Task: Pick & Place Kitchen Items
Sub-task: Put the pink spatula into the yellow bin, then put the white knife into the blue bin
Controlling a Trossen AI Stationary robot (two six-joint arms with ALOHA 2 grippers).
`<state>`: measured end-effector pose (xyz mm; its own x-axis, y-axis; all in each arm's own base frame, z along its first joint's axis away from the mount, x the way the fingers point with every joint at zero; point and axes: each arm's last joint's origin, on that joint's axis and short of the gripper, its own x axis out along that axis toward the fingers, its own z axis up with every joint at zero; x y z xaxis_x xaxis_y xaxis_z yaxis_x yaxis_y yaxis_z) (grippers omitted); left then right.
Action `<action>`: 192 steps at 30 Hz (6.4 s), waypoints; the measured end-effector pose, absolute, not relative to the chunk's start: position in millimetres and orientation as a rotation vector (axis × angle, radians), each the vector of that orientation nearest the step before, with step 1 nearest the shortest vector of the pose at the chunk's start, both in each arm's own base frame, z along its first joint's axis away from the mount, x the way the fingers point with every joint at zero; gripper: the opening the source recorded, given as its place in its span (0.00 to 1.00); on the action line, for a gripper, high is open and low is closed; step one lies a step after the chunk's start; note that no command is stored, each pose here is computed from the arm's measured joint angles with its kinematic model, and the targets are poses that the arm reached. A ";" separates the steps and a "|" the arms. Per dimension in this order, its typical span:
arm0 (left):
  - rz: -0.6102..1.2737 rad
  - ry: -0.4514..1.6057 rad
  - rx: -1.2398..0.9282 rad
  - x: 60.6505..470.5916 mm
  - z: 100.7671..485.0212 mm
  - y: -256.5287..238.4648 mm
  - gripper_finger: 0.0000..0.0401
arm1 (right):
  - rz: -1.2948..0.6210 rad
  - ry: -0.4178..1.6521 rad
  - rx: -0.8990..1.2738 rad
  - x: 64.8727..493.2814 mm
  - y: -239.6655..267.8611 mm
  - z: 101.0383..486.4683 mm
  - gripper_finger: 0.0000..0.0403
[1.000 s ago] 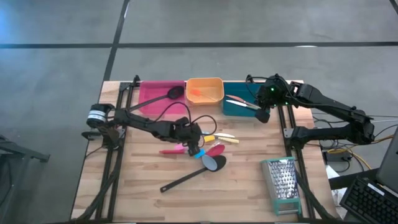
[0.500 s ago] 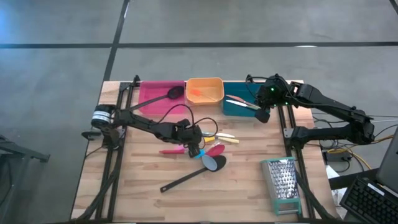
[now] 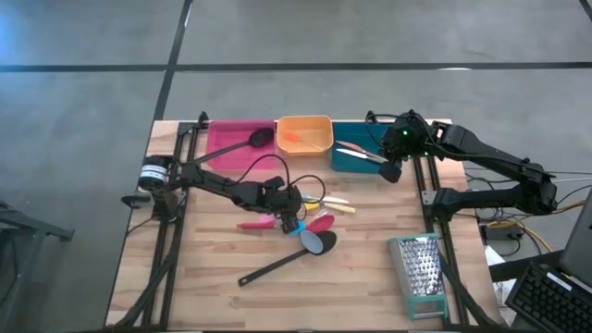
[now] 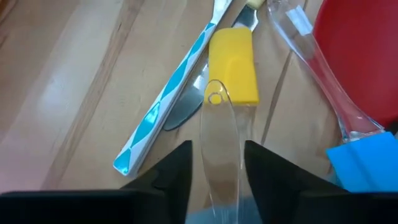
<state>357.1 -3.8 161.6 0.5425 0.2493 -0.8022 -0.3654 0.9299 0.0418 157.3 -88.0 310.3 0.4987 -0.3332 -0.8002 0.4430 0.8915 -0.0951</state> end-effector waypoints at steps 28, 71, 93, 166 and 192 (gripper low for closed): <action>0.365 0.869 0.009 347.8 217.0 9.4 0.18 | -0.471 0.939 0.129 157.3 -88.0 310.2 0.02; 0.455 0.427 0.185 376.3 256.9 209.7 0.18 | -0.463 0.908 0.095 159.8 -89.3 312.4 0.02; 0.484 0.637 0.069 407.0 197.8 253.0 0.18 | -0.455 0.912 0.079 159.8 -89.4 312.4 0.02; 0.304 0.979 0.134 309.9 385.3 26.0 0.58 | -0.445 0.920 0.062 160.8 -89.9 306.2 0.02; 0.286 1.012 0.153 299.1 200.9 -21.4 0.58 | -0.020 0.717 0.170 210.1 -89.9 295.5 0.02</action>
<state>299.1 -21.4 200.9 0.4969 0.3059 -0.8121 -0.1651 0.9521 0.2575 210.1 -89.9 295.5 0.7544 0.0405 -0.6552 0.0762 0.9859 0.1487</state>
